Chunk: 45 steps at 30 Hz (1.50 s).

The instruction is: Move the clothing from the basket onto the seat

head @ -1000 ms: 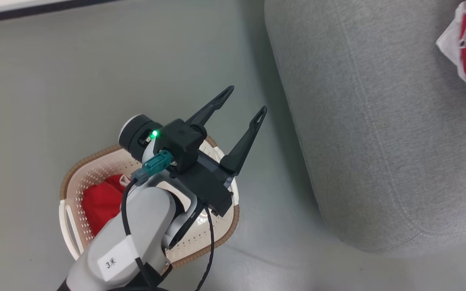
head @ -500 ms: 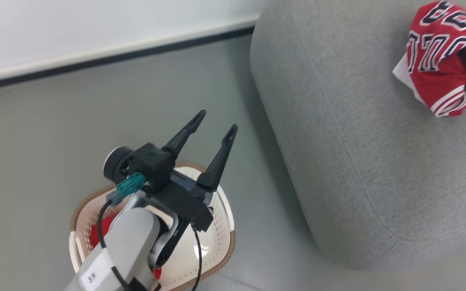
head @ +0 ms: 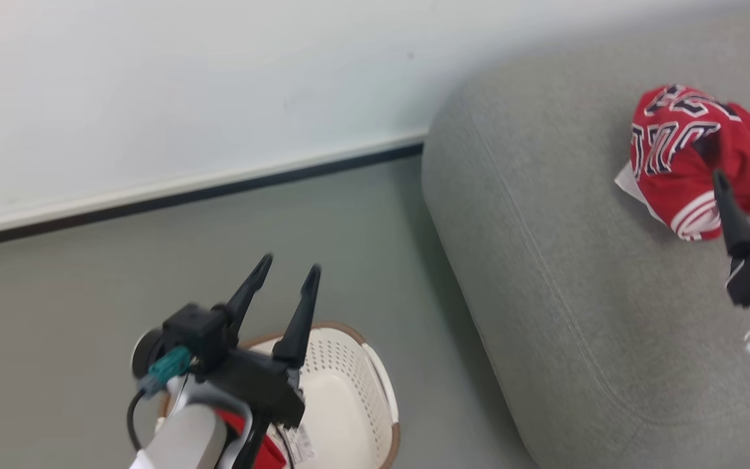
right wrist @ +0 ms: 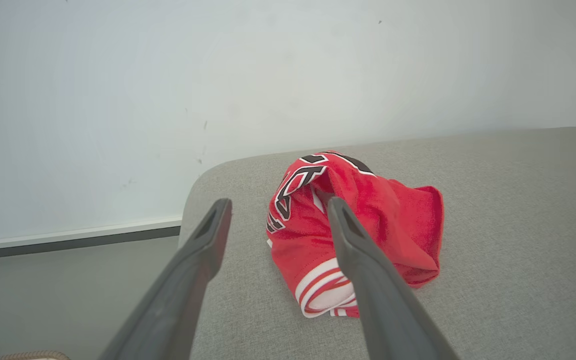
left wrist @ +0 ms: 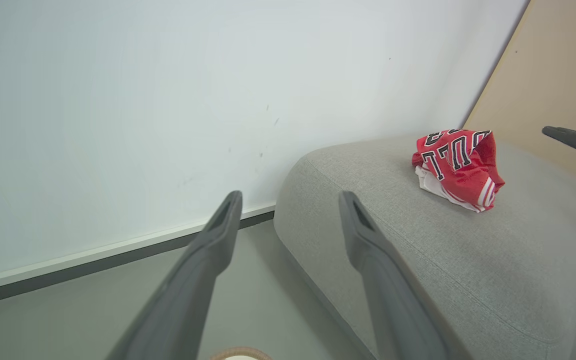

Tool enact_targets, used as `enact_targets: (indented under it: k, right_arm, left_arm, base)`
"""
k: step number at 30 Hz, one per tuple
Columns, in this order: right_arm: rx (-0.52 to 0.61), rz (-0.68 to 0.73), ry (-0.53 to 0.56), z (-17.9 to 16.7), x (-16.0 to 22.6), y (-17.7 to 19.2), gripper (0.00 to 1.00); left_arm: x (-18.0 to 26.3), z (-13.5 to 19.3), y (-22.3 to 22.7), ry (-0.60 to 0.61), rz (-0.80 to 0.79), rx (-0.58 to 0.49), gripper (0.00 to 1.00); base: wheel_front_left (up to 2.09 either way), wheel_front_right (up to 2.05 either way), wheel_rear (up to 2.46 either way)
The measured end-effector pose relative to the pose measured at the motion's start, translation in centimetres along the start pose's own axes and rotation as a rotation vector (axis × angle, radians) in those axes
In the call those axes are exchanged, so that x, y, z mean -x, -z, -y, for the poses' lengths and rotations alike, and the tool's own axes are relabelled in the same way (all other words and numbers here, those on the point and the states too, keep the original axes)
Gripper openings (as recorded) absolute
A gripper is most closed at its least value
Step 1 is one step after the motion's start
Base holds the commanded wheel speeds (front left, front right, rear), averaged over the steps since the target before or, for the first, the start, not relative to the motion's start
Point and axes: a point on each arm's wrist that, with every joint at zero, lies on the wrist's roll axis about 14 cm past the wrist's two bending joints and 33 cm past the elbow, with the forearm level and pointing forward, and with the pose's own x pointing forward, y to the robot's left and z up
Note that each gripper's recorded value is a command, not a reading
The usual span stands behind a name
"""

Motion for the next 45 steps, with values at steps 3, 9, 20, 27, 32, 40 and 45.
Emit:
enact_targets:
  k: [3,9,20,27,32,40,45]
  right_arm:
    - [-0.028,0.031,-0.042,-1.6,0.8,0.2,1.00]
    - [-0.061,0.070,-0.134,-5.1,1.5,0.3,1.00]
    - [-0.191,0.081,-0.234,-12.5,3.8,2.0,1.00]
    - [-0.217,0.090,-0.292,-15.7,5.3,2.2,1.00]
    - [-0.235,0.136,-0.365,-18.7,6.2,0.9,1.00]
    - [-0.228,0.183,-0.341,-18.3,7.6,0.0,1.00]
    - [-0.223,0.206,-0.314,-17.7,8.1,-0.3,1.00]
  left_arm:
    - [2.0,-1.4,-0.3,-0.071,0.003,-0.012,1.00]
    - [5.4,-4.0,-1.4,-0.198,0.037,-0.020,1.00]
    - [12.6,-8.3,-4.3,-0.418,0.128,-0.068,1.00]
    - [15.5,-9.3,-5.3,-0.498,0.170,-0.069,1.00]
    - [18.2,-10.6,-4.9,-0.585,0.171,-0.062,1.00]
    - [19.1,-10.6,-4.9,-0.608,0.186,-0.053,1.00]
    - [18.7,-10.4,-5.4,-0.604,0.204,-0.052,1.00]
  base:
    - [0.00,0.00,0.00]
    - [0.00,0.00,0.00]
    - [0.00,0.00,0.00]
    - [0.00,0.00,0.00]
    - [0.00,0.00,0.00]
    - [0.00,0.00,0.00]
    - [0.00,0.00,0.00]
